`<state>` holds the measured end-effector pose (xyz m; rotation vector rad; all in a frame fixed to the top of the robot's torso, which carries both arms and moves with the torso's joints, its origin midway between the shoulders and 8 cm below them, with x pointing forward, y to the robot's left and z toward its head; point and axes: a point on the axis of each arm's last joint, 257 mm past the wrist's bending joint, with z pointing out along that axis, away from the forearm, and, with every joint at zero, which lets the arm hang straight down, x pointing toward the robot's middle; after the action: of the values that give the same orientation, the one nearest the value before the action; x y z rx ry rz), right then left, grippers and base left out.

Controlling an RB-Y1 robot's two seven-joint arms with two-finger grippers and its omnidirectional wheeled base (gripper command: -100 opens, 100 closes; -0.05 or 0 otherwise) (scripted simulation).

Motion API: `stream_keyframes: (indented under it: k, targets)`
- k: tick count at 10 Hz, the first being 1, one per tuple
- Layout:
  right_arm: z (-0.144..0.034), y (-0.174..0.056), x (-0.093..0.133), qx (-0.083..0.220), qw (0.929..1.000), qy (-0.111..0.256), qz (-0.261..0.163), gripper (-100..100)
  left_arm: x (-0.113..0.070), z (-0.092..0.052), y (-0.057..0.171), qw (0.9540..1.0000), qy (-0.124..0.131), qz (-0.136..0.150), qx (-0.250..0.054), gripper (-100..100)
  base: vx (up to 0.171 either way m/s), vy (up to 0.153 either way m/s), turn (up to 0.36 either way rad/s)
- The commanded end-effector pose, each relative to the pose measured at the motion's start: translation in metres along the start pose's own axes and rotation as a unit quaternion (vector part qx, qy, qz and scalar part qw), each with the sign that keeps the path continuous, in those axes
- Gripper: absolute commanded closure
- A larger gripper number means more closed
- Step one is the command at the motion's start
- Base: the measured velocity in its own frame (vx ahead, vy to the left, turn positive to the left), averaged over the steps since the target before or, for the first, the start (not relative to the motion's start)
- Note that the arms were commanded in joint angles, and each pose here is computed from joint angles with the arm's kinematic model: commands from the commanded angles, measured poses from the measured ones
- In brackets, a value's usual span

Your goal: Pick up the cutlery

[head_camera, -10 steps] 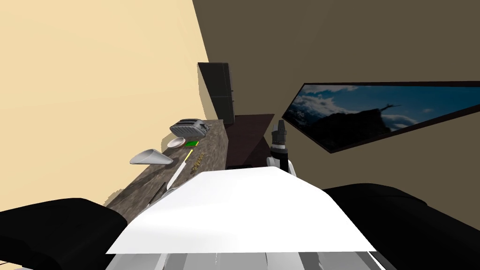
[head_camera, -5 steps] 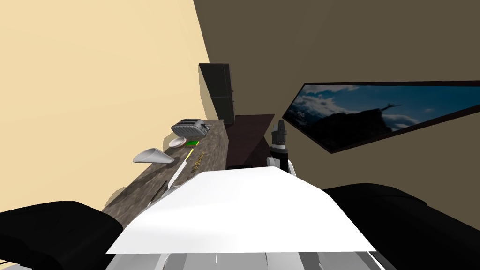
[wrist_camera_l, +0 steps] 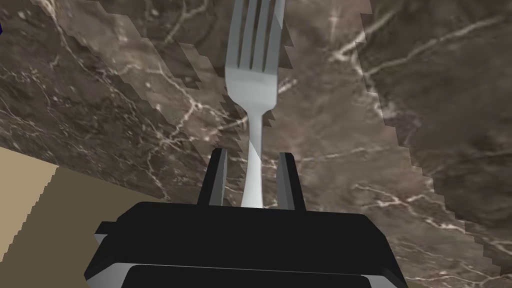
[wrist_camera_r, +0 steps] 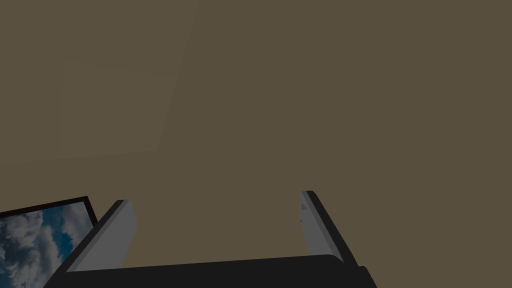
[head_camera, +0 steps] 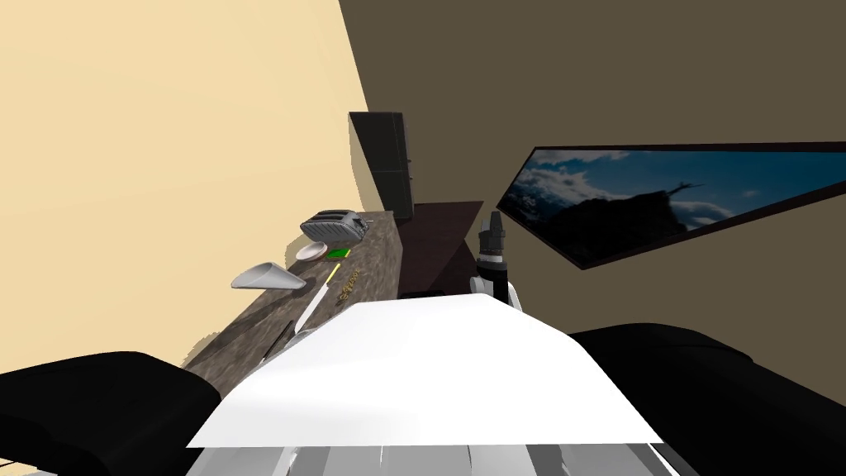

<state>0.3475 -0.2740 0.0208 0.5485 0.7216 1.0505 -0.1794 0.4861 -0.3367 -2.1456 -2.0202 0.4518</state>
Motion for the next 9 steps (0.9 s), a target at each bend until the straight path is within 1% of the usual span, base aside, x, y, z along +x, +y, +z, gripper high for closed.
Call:
stream_keyframes:
  k: [1, 2, 4, 8, 9]
  targets:
    - [0.000, 0.000, 0.000, 0.000, 1.0000, 0.000, 0.000, 0, 0.000, -0.001, -0.003, 1.0000, -0.001, 0.003, 0.000, 100, 0.028, 0.006, -0.040]
    - [0.000, 0.000, 0.000, 0.000, 1.0000, 0.000, 0.000, 0, 0.000, -0.001, -0.003, 1.0000, -0.001, 0.003, 0.000, 100, 0.014, 0.006, -0.004]
    - [0.000, 0.000, 0.000, 0.000, 1.0000, 0.000, 0.000, 0, -0.006, -0.005, -0.018, 1.0000, -0.004, -0.005, -0.001, 100, 0.032, 0.009, -0.064]
    - [0.000, 0.000, 0.000, 0.000, 1.0000, 0.000, 0.000, 0, -0.005, -0.005, -0.016, 1.0000, -0.003, -0.004, -0.002, 100, 0.010, 0.004, -0.005]
    - [0.000, 0.000, 0.000, 0.000, 1.0000, 0.000, 0.000, 0, -0.005, -0.005, -0.017, 1.0000, -0.003, -0.003, -0.002, 0, 0.000, 0.000, 0.000]
